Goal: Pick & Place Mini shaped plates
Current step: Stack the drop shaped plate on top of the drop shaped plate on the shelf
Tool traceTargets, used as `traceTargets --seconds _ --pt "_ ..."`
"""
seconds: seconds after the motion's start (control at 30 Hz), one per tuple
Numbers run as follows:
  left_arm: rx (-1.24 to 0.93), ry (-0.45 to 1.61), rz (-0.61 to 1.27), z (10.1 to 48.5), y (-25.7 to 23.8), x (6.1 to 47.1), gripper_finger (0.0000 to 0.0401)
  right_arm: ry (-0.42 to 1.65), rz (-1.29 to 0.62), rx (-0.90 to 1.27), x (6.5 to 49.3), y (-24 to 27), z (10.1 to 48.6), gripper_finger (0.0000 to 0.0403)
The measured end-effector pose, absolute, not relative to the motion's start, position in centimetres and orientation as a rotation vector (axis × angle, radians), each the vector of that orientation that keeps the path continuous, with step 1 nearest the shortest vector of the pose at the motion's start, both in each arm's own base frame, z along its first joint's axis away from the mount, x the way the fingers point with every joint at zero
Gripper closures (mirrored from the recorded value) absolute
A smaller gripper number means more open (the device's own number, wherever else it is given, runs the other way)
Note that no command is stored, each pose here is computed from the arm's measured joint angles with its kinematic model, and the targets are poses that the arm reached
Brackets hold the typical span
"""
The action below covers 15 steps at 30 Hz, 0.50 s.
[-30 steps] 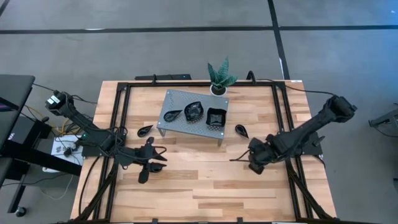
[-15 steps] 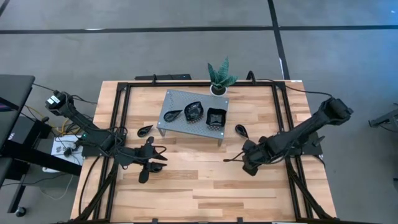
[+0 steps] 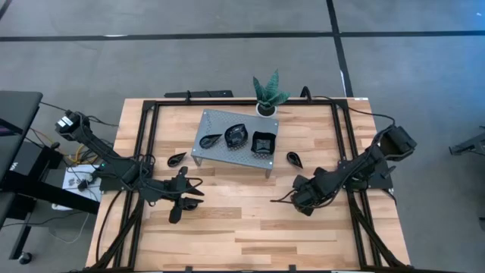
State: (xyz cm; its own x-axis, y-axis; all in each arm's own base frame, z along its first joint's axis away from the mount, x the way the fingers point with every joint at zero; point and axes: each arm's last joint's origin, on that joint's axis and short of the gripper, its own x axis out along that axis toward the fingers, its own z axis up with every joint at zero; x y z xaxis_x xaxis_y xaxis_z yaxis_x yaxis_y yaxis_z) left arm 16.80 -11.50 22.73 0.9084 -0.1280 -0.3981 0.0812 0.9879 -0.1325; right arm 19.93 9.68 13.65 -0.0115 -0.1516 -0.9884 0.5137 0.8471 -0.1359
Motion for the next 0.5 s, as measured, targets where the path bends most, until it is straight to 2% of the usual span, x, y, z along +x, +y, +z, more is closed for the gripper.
traceTargets --seconds 0.17,0.33,0.5 --pt "-0.116 0.414 -0.109 22.77 -11.51 16.82 0.0297 1.495 -0.506 0.292 19.87 9.66 13.81 0.0317" --pt "-0.116 0.414 -0.109 22.76 -11.51 16.82 0.0297 1.528 -0.469 0.335 19.64 9.74 14.09 0.0389" --pt "-0.116 0.414 -0.109 22.76 -11.51 16.81 0.0297 1.538 -0.398 0.367 19.86 10.61 14.48 0.0391"
